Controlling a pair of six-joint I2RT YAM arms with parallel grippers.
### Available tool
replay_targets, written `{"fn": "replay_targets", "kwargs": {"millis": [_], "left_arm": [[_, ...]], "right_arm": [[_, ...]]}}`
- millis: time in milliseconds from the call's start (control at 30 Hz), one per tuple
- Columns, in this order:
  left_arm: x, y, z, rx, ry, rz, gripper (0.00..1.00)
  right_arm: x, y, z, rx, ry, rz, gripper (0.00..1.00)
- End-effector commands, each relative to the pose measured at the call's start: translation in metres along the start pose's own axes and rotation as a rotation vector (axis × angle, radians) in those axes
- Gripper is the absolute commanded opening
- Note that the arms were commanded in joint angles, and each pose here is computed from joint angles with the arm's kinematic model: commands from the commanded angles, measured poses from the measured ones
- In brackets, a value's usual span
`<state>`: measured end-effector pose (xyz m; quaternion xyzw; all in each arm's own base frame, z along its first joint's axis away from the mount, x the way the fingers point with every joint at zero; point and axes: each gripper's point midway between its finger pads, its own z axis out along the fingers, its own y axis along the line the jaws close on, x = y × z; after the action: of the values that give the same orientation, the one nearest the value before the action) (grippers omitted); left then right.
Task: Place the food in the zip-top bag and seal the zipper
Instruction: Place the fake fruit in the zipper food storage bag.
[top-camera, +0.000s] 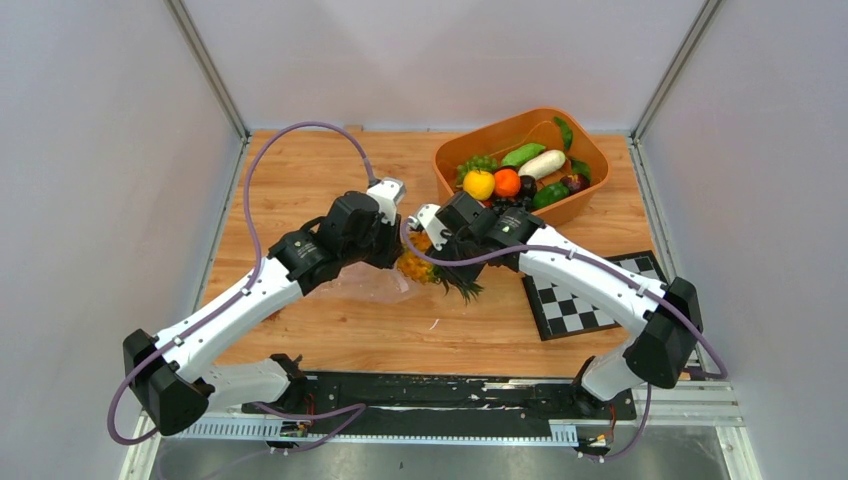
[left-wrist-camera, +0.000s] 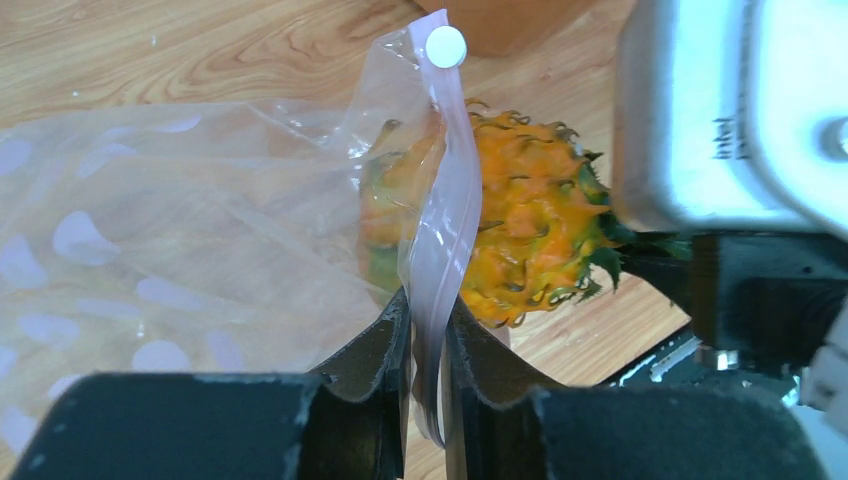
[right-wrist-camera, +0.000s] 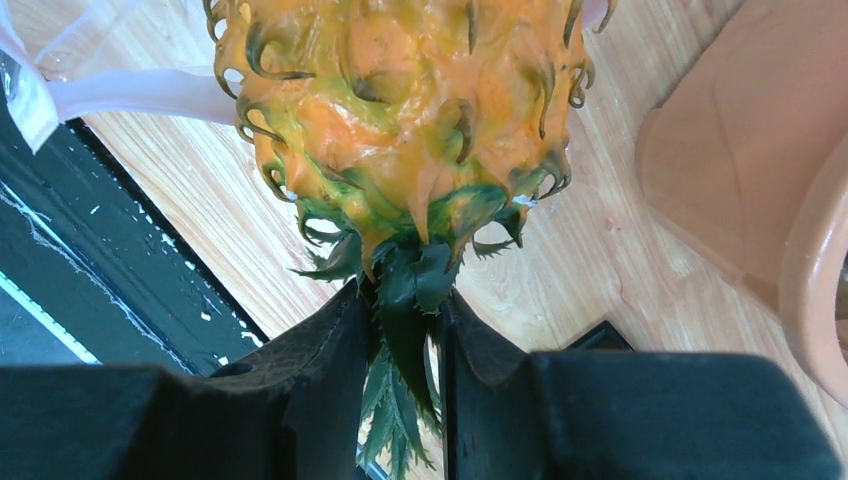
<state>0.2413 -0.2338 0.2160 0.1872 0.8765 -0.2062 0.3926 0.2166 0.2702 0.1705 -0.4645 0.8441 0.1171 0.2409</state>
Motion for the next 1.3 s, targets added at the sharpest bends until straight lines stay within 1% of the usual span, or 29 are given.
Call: {"fn": "replay_targets", "kwargs": {"millis": [0,67,200,267,333,400,467,567,633,733,900,1000,1100,1267], "left_arm": [[-0.018,-0.020,-0.006,0.094,-0.053,0.012,0.22],[-0.015,-0.024,-0.003,0.115,-0.037,0.020,0.22],[-0.014,-0.030,-0.002,0.140,-0.028,0.033,0.22],[-0.014,-0.033,-0.003,0.153,-0.024,0.038,0.22],[-0.012,-0.037,-0.004,0.173,-0.017,0.054,0.22],[-0.009,-0.037,-0.004,0.169,0.003,0.074,0.22],[-0.005,-0.036,-0.002,0.160,0.021,0.093,0.22],[0.001,-0.034,0.001,0.140,0.042,0.103,0.22],[0.002,-0.032,0.001,0.131,0.032,0.103,0.22],[0.000,-0.030,-0.001,0.124,0.006,0.104,0.22],[0.004,-0.028,-0.002,0.120,0.044,0.130,0.22],[0.002,-0.033,-0.002,0.143,0.022,0.115,0.22],[0.000,-0.034,-0.005,0.150,-0.006,0.094,0.21],[-0.006,-0.035,-0.006,0.150,-0.044,0.072,0.20]], "right_arm": [[-0.023,0.000,-0.010,0.011,-0.077,-0.022,0.19],[-0.032,0.004,-0.013,-0.012,-0.121,-0.030,0.20],[-0.045,0.003,-0.015,-0.005,-0.175,-0.014,0.28],[-0.044,-0.001,-0.011,0.021,-0.156,-0.004,0.29],[-0.042,-0.017,-0.008,0.114,-0.123,0.023,0.30],[-0.041,-0.025,-0.007,0.160,-0.094,0.042,0.30],[-0.048,-0.018,-0.011,0.110,-0.129,0.049,0.29],[-0.068,-0.002,-0.017,-0.005,-0.245,0.079,0.28],[-0.078,0.003,-0.027,-0.071,-0.308,0.103,0.26],[-0.084,0.016,-0.037,-0.186,-0.369,0.084,0.26],[-0.080,0.001,-0.031,-0.212,-0.377,0.176,0.26],[-0.081,-0.014,-0.032,-0.222,-0.405,0.260,0.27],[-0.083,-0.022,-0.036,-0.223,-0.448,0.301,0.26],[-0.088,-0.009,-0.043,-0.304,-0.486,0.274,0.29]]}}
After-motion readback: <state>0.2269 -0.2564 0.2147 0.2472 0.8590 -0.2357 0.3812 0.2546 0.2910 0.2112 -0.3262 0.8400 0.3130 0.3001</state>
